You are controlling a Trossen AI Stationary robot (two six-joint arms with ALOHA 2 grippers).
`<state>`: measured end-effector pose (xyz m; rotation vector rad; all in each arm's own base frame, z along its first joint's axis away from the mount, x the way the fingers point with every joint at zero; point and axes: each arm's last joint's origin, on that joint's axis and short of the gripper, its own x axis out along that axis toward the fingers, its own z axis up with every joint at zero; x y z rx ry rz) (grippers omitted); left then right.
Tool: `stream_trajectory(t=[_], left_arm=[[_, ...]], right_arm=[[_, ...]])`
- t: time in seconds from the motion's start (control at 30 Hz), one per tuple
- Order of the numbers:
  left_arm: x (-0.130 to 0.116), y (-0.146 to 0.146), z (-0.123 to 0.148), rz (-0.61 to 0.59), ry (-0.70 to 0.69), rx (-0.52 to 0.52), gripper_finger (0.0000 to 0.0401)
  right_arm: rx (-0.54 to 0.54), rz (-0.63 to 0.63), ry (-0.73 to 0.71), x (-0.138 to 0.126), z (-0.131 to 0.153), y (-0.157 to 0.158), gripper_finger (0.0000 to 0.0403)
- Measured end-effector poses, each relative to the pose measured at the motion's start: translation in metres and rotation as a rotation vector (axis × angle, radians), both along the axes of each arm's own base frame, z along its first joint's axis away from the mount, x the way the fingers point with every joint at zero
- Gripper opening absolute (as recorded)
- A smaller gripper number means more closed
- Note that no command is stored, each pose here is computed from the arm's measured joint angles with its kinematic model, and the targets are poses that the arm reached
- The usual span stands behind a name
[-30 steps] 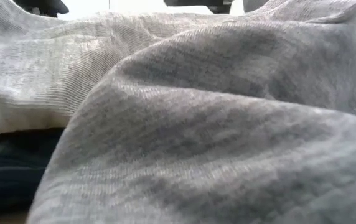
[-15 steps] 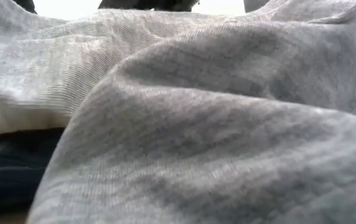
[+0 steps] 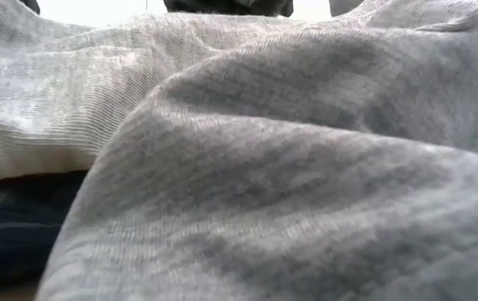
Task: Sort clothes
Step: Put the black sock into the white laundry bin
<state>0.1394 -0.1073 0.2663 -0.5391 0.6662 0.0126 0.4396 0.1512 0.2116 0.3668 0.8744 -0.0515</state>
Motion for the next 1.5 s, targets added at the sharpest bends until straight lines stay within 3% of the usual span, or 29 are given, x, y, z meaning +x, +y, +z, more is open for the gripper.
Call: stream_trajectory(t=[0.07, 0.27, 0.47, 0.67, 0.87, 1.03, 1.2, 1.3, 1.5], left_arm=[[0.0, 0.0, 0.0, -0.003, 0.001, 0.005, 0.0131], [0.002, 0.005, -0.002, 0.022, 0.014, 0.026, 0.0131], [0.008, 0.014, -0.001, 0.056, 0.002, 0.059, 0.0131], [0.012, 0.024, 0.001, 0.094, -0.003, 0.076, 0.0131], [0.018, 0.036, 0.001, 0.152, -0.001, 0.094, 0.0131], [0.022, 0.045, 0.001, 0.195, 0.0, 0.111, 0.0131], [0.024, 0.051, 0.001, 0.234, 0.003, 0.111, 0.0131], [0.025, 0.054, 0.001, 0.252, 0.001, 0.111, 0.0131], [0.028, 0.06, 0.002, 0.275, -0.003, 0.098, 0.0131]], right_arm=[[0.012, -0.006, 0.008, -0.004, 0.007, -0.002, 0.0015], [-0.007, -0.045, 0.0, -0.022, 0.045, -0.013, 0.0006], [-0.138, -0.113, -0.153, -0.057, 0.117, -0.042, 0.0003], [-0.343, -0.258, -0.363, -0.105, 0.194, -0.091, 0.0002], [-0.501, -0.429, -0.443, -0.149, 0.238, -0.15, 0.0003], [-0.547, -0.578, -0.375, -0.167, 0.242, -0.197, 0.0004], [-0.536, -0.617, -0.235, -0.169, 0.226, -0.231, 0.001], [-0.485, -0.659, -0.168, -0.168, 0.211, -0.246, 0.0026], [-0.33, -0.61, -0.025, -0.163, 0.183, -0.261, 0.0089]])
